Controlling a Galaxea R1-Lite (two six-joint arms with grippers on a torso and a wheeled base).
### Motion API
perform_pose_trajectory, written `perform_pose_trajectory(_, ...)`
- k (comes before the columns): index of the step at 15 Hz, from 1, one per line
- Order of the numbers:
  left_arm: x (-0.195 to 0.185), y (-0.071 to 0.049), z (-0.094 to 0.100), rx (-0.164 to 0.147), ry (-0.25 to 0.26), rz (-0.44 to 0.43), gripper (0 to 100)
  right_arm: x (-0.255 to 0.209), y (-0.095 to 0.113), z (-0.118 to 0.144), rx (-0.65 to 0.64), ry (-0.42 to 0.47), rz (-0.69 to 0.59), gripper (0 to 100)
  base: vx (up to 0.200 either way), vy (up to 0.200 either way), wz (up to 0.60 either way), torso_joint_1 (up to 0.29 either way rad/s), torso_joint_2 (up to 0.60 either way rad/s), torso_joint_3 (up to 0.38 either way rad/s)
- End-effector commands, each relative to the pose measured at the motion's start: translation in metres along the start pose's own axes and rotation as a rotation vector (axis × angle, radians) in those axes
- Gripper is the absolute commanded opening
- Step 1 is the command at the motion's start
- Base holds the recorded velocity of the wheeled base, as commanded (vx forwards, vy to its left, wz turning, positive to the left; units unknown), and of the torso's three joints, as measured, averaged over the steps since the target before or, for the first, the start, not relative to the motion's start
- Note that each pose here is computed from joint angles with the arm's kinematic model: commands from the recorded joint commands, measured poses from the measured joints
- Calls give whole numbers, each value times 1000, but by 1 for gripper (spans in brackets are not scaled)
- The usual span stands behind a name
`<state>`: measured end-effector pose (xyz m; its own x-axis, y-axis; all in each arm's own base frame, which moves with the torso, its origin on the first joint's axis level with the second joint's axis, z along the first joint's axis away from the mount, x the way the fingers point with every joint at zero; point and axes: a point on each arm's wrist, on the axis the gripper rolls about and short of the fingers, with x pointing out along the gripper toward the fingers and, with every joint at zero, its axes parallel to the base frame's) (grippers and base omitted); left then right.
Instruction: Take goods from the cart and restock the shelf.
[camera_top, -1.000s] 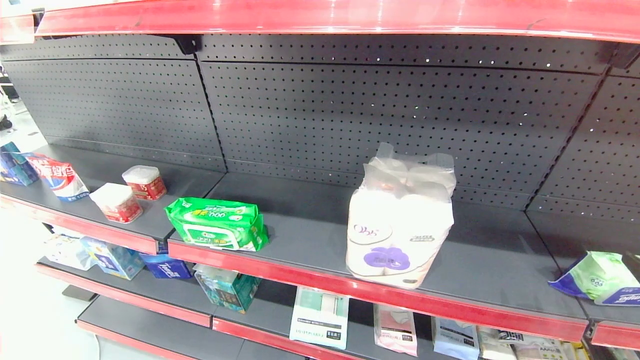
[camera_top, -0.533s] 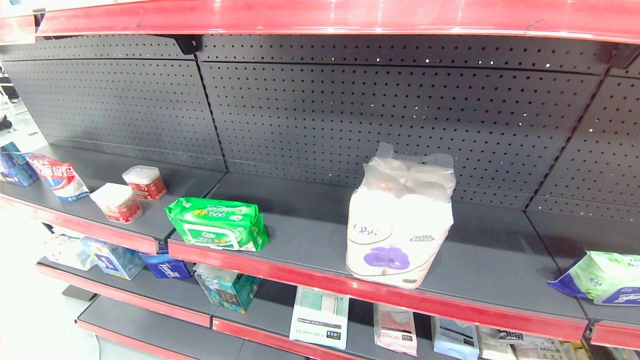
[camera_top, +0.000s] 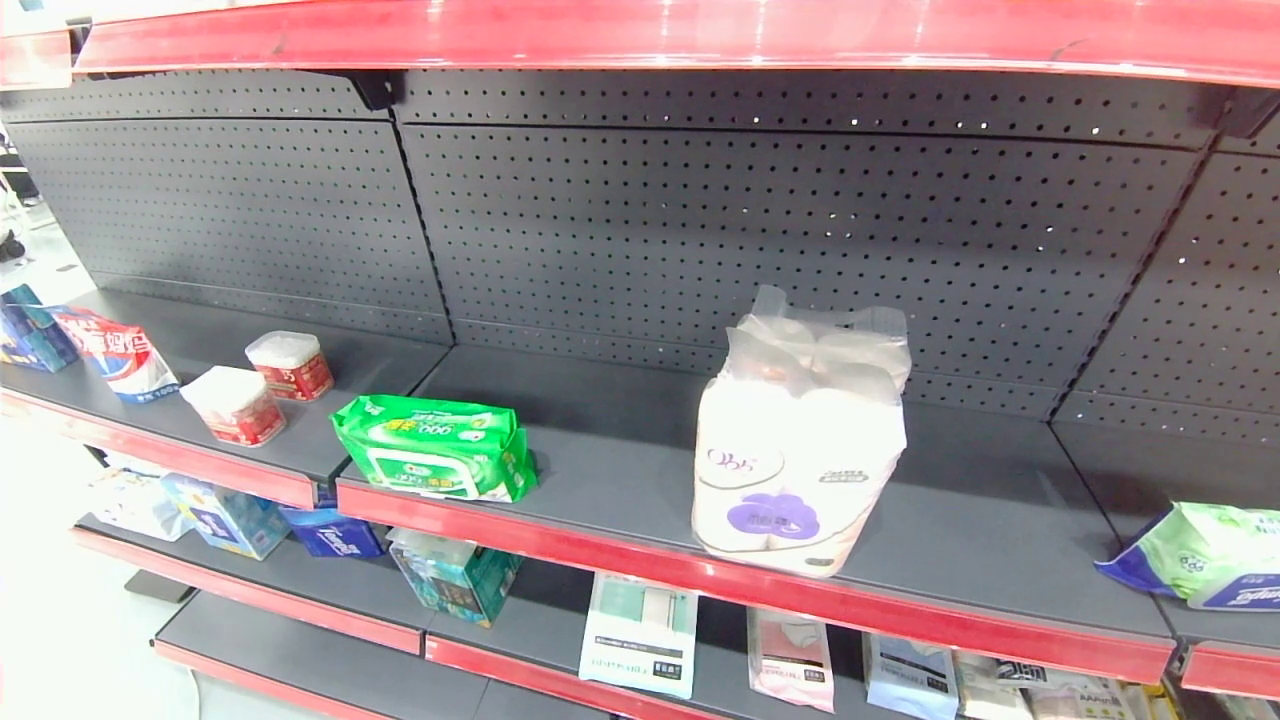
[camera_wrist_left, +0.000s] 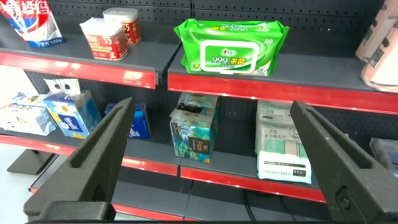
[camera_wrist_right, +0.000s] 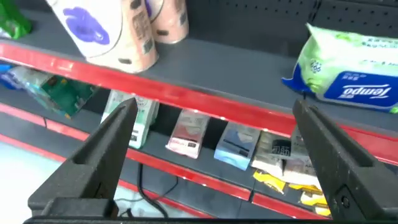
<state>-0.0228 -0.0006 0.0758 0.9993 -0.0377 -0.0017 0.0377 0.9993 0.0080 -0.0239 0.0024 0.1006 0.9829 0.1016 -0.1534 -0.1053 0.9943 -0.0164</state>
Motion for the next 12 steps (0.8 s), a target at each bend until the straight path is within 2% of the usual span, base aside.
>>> perform_pose_trajectory(1, 0, 0, 0, 1, 6, -1, 100, -5, -1, -17, 25, -82, -106, 100, 0, 0, 0, 0, 0, 0)
perform_pose_trajectory(2, 1, 0, 0, 1, 14, -2, 100, -4, -3, -17, 40, -93, -176, 100, 0, 0, 0, 0, 0, 0)
perform_pose_trajectory(3, 1, 0, 0, 2, 18, -2, 100, -3, -6, -17, 67, -124, -303, 100, 0, 0, 0, 0, 0, 0)
perform_pose_trajectory(4, 0, 0, 1, 38, 0, -5, 100, -2, -6, -19, 80, -132, -303, 100, 0, 0, 0, 0, 0, 0)
perform_pose_trajectory(5, 0, 0, 0, 49, -6, 6, 100, 0, -5, -18, 76, -159, -259, 100, 0, 0, 0, 0, 0, 0)
perform_pose_trajectory(7, 0, 0, 0, 52, -8, 6, 100, 5, -1, -25, 10, -152, -57, 100, 0, 0, 0, 0, 0, 0)
perform_pose_trajectory(8, -1, 0, 7, 50, -34, 7, 100, 5, -1, -25, -24, -153, -37, 100, 0, 0, 0, 0, 0, 0)
perform_pose_trajectory(9, -3, 0, 24, 39, -57, 2, 100, 5, -1, -25, 15, -152, -46, 100, 0, 0, 0, 0, 0, 0)
perform_pose_trajectory(10, 3, 1, 55, -47, -29, -3, 100, 5, -1, -25, 29, -152, -67, 100, 0, 0, 0, 0, 0, 0)
perform_pose_trajectory(11, 4, 1, 62, -62, -37, -12, 100, 5, -1, -25, 25, -152, -65, 100, 0, 0, 0, 0, 0, 0)
perform_pose_trajectory(12, 3, 1, 60, -56, -33, -26, 100, 5, -1, -25, 25, -152, -69, 100, 0, 0, 0, 0, 0, 0)
